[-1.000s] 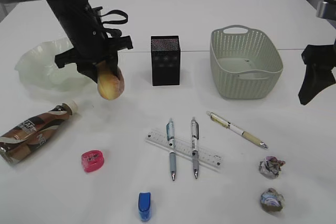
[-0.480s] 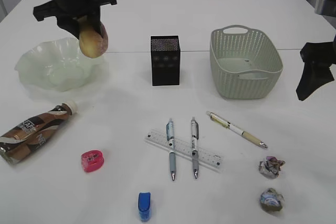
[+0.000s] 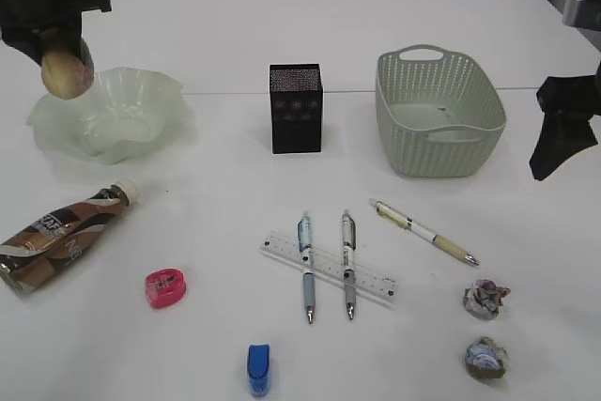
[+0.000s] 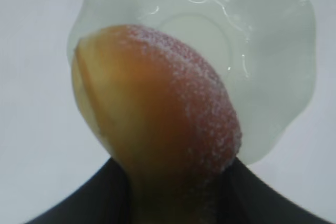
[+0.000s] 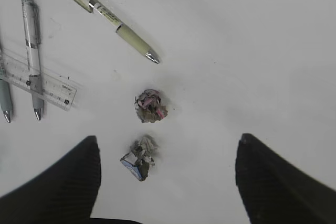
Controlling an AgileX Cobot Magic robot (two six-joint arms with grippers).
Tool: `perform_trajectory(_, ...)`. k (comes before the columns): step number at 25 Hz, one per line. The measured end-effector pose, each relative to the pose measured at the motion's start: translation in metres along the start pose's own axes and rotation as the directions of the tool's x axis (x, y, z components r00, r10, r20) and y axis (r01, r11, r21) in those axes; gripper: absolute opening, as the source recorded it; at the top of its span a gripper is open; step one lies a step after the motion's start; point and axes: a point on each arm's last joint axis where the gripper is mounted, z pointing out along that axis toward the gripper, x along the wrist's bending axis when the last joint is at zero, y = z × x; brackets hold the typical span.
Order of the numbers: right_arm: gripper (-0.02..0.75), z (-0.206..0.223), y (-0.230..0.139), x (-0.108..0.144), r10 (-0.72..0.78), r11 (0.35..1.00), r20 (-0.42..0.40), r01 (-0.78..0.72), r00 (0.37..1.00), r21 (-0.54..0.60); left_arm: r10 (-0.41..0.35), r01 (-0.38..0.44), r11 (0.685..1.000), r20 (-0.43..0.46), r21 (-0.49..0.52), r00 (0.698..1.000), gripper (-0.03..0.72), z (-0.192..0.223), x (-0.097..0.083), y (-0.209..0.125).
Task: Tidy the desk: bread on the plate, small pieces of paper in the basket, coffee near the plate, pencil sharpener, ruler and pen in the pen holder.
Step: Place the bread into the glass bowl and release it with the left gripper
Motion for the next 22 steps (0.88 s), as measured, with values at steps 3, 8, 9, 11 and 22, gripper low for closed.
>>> perform_trajectory(3,0.585,0.0,0.0,0.0,0.0,1.0,0.0,0.0,1.0,-0.002,0.011,-0.011,1.0,-0.019,0.004,1.0,0.286,0.016,0.008,0.004)
perform_trajectory(8,0.585,0.0,0.0,0.0,0.0,1.0,0.0,0.0,1.0,-0.002,0.06,-0.062,0.994,-0.028,-0.089,0.998,0.286,0.036,0.007,0.014)
perform_trajectory(9,0.585,0.0,0.0,0.0,0.0,1.0,0.0,0.0,1.0,-0.002,0.067,-0.07,0.991,-0.029,-0.116,0.997,0.286,0.039,0.006,0.016)
perform_trajectory(11,0.585,0.0,0.0,0.0,0.0,1.0,0.0,0.0,1.0,0.0,0.077,-0.078,0.983,-0.014,-0.164,0.997,0.286,0.044,0.004,0.02)
perform_trajectory(22,0.585,0.0,-0.001,0.0,0.006,1.0,0.0,-0.006,1.0,0.008,0.138,-0.136,0.975,-0.006,-0.176,0.99,0.307,0.077,0.0,0.02)
